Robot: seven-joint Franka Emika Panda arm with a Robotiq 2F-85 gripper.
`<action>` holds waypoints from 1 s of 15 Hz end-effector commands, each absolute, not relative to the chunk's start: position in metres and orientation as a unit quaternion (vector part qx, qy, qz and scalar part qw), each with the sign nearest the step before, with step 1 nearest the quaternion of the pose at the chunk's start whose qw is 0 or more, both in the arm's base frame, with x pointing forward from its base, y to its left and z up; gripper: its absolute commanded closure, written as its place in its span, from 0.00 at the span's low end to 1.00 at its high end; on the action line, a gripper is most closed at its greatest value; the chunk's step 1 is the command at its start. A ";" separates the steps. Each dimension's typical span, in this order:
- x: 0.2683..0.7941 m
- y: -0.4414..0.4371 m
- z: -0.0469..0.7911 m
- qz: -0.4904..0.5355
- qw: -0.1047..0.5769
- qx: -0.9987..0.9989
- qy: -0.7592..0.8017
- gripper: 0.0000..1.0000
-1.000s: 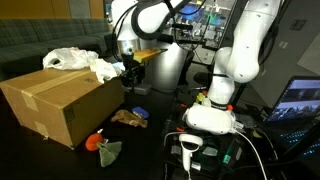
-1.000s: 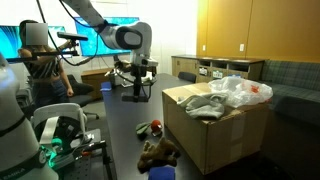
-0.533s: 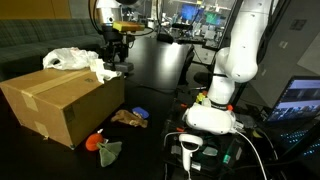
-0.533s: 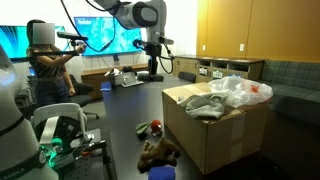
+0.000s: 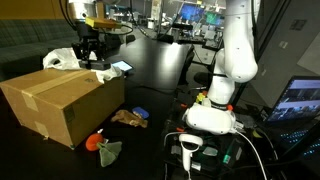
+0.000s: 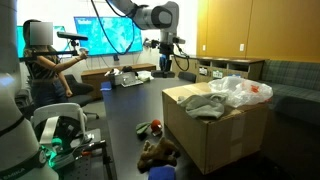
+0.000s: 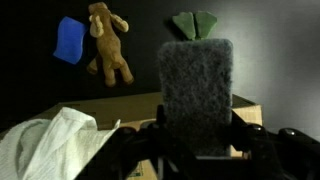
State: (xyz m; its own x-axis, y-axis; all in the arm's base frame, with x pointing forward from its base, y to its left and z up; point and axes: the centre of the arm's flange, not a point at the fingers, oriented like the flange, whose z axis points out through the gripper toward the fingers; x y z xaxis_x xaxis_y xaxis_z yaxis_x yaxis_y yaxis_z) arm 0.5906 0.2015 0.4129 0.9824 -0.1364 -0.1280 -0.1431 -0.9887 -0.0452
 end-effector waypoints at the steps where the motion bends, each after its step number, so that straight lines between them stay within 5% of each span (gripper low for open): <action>1: 0.637 0.226 0.407 0.046 0.027 -0.996 0.071 0.68; 15: 0.713 0.230 0.361 -0.012 0.008 -0.985 0.171 0.68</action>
